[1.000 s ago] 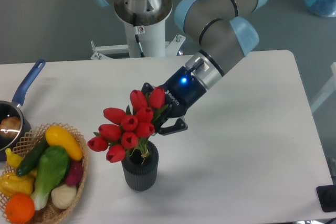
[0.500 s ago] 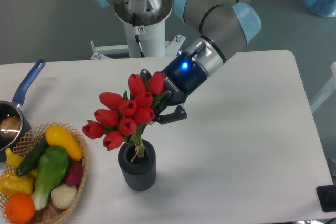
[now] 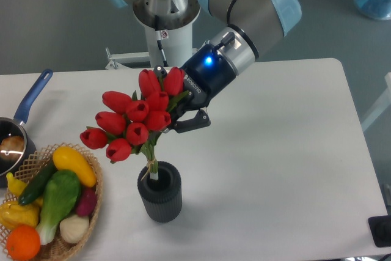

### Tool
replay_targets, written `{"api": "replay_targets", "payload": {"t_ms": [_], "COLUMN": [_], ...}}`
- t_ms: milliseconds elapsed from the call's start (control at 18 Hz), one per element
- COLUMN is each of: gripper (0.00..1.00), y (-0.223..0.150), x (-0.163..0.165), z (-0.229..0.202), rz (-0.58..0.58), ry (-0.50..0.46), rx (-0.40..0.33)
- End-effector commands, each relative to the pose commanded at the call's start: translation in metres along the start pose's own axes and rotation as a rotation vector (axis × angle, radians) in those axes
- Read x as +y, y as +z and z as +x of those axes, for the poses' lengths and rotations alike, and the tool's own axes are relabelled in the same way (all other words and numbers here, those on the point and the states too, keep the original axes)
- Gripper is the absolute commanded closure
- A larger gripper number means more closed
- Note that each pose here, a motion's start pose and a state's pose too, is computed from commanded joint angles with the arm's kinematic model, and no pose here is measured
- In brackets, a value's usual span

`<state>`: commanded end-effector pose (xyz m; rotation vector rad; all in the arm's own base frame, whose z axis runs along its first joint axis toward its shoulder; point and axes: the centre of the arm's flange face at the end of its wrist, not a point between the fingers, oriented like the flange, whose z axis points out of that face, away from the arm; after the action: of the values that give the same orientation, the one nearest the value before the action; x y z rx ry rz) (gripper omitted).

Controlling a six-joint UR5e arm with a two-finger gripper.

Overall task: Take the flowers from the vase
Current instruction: 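Lift the tulip bunch up out of the grey vase, then carry the held tulips up and away from the vase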

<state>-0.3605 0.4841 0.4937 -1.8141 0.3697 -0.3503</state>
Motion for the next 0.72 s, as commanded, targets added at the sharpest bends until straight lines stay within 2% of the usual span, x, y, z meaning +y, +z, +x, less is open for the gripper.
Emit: {"api": "replay_targets", "payload": {"t_ms": [389,722], "gripper": [0.68,0.68], "y": [-0.026,-0.096], "x": [-0.015,-0.016], "z": [-0.01,-0.036], "rz": [0.005,-0.043], "ry": [-0.024,-0.071], "rx": [-0.048,-0.203]}}
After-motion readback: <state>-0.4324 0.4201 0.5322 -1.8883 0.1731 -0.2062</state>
